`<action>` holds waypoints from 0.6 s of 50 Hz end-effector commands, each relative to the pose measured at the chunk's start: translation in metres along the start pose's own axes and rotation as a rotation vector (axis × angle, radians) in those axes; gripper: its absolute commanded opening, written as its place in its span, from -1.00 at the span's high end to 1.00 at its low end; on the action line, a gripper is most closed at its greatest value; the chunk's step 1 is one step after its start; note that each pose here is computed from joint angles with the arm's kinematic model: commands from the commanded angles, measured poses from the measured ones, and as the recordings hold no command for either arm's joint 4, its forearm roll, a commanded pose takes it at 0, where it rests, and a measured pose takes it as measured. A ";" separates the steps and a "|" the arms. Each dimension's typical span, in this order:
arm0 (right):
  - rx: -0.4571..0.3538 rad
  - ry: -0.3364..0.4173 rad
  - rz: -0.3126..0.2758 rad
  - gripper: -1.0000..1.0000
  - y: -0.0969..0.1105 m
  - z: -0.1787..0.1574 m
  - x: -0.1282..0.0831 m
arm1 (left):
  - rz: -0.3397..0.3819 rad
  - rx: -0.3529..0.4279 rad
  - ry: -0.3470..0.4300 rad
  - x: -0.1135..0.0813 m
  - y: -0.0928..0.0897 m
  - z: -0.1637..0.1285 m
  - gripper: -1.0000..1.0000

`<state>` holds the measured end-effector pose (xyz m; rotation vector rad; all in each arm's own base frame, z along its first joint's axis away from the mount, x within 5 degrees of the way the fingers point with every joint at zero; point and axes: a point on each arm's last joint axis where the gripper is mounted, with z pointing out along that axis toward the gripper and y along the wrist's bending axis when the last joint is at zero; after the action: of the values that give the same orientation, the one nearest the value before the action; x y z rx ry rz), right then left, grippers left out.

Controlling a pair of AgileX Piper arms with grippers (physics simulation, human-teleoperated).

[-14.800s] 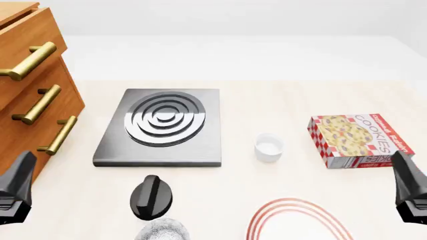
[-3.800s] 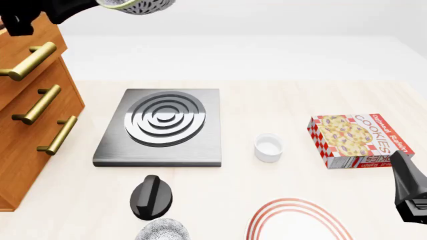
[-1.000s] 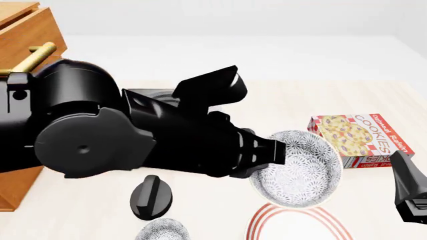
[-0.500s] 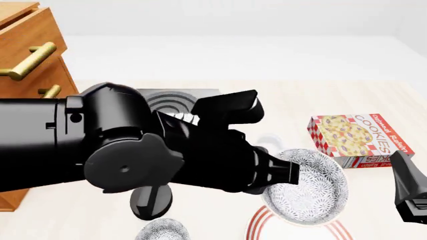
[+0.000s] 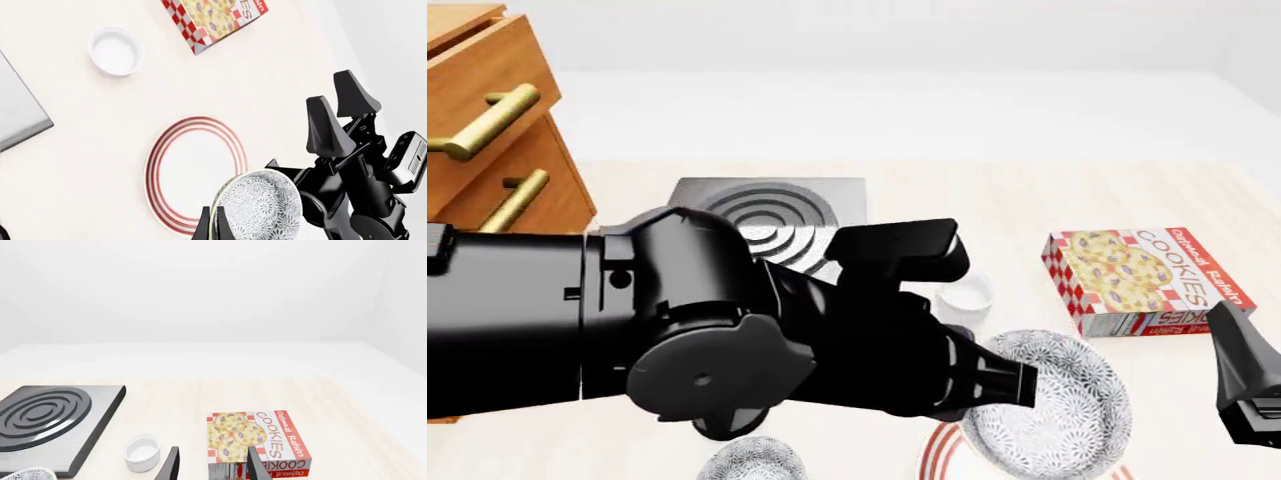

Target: Pick the akita bowl on the wooden cabinet and place it on the plate.

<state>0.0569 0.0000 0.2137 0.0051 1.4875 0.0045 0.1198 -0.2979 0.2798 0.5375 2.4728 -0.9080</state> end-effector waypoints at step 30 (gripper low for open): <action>0.000 0.000 0.000 -1.00 0.000 0.000 0.000 | -0.027 -0.019 0.019 0.009 0.010 0.034 1.00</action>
<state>0.0569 0.0000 0.2137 0.0051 1.4875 0.0046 0.1267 -0.3071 0.2534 0.5175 2.5058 -0.8804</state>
